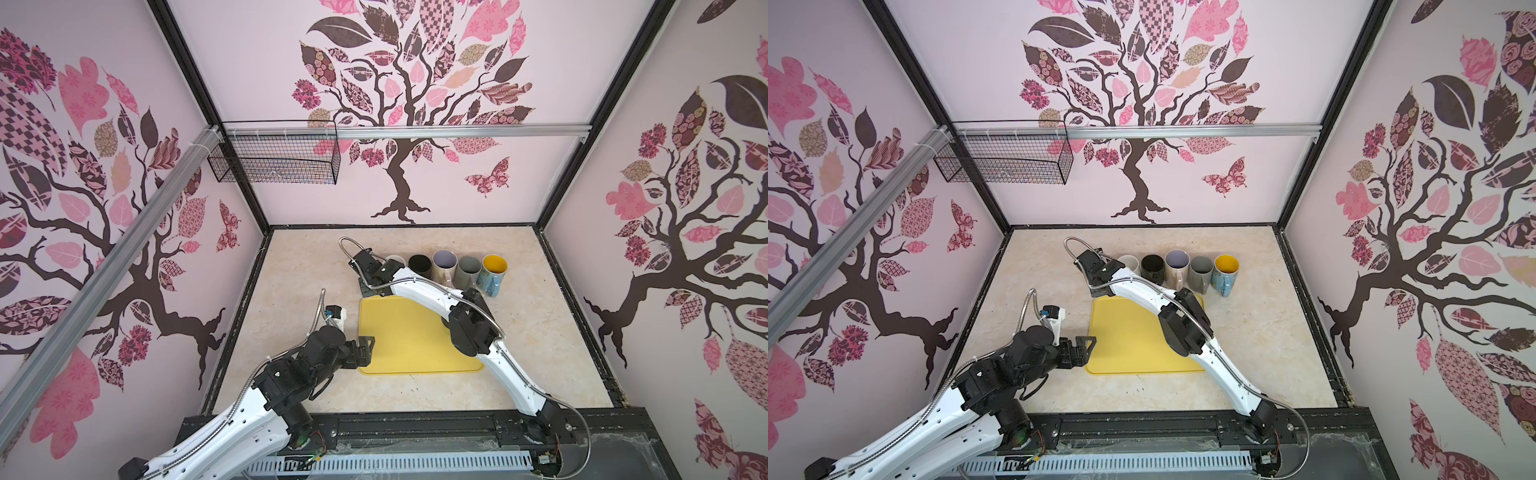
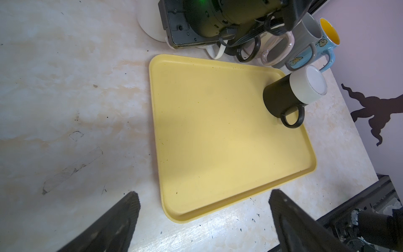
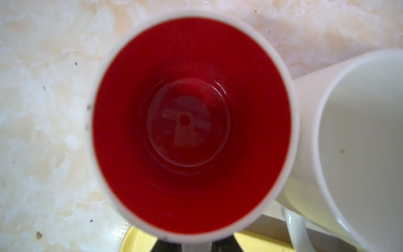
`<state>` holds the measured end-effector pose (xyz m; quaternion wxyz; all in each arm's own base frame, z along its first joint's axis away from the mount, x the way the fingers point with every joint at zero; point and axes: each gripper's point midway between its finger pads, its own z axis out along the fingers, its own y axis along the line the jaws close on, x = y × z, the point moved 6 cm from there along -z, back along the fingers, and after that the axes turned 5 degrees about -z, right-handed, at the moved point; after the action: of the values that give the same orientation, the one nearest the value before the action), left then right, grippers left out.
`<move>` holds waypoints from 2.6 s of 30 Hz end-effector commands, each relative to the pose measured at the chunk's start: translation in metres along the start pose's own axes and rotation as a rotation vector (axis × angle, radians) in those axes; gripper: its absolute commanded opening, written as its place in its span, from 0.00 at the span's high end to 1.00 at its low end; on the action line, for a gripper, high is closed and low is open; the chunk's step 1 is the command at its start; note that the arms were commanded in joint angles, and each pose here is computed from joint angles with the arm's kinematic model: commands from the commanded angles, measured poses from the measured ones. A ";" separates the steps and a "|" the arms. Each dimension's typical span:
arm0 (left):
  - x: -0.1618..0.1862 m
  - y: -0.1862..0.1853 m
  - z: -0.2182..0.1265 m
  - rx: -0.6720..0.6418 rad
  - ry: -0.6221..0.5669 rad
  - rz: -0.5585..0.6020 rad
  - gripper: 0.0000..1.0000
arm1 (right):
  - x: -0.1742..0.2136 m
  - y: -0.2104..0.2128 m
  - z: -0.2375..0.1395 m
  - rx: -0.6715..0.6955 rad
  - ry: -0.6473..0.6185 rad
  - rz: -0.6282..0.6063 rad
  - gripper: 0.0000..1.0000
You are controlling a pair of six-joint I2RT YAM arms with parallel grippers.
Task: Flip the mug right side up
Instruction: 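Lower the mug beside the white mug and open the right gripper, then move the right gripper over the upside-down black mug with white base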
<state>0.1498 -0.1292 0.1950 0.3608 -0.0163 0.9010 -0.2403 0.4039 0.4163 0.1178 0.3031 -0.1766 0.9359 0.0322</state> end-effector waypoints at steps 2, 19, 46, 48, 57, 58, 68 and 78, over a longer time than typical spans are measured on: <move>0.006 0.006 0.005 -0.015 0.009 0.005 0.04 | -0.005 -0.003 0.010 0.032 -0.038 0.031 1.00; 0.007 0.006 0.005 -0.011 0.011 0.003 0.03 | 0.004 -0.004 0.018 0.050 -0.012 0.030 0.70; 0.008 0.006 0.004 0.002 0.004 -0.014 0.03 | -0.012 -0.027 -0.148 -0.129 -0.271 0.055 0.64; 0.011 0.007 0.007 0.013 0.003 -0.030 0.04 | 0.001 -0.031 -0.162 -0.174 -0.277 0.043 0.64; 0.015 0.004 0.015 0.105 -0.029 -0.078 0.04 | 0.089 -0.055 -0.198 -0.335 -0.214 -0.010 0.62; 0.015 0.004 0.016 0.099 -0.028 -0.074 0.04 | 0.099 -0.060 -0.199 -0.336 -0.208 -0.004 0.62; 0.014 -0.010 0.040 0.105 0.030 -0.032 0.03 | 0.163 -0.108 -0.202 -0.193 -0.162 0.026 0.56; 0.014 -0.020 0.055 0.148 0.041 -0.051 0.03 | 0.157 -0.157 -0.192 -0.082 -0.083 0.270 0.59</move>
<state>0.1689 -0.1685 0.1546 0.3230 -0.0079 0.8994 -0.2943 0.2283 0.1953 0.1761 0.3297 -0.1039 0.9337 0.0931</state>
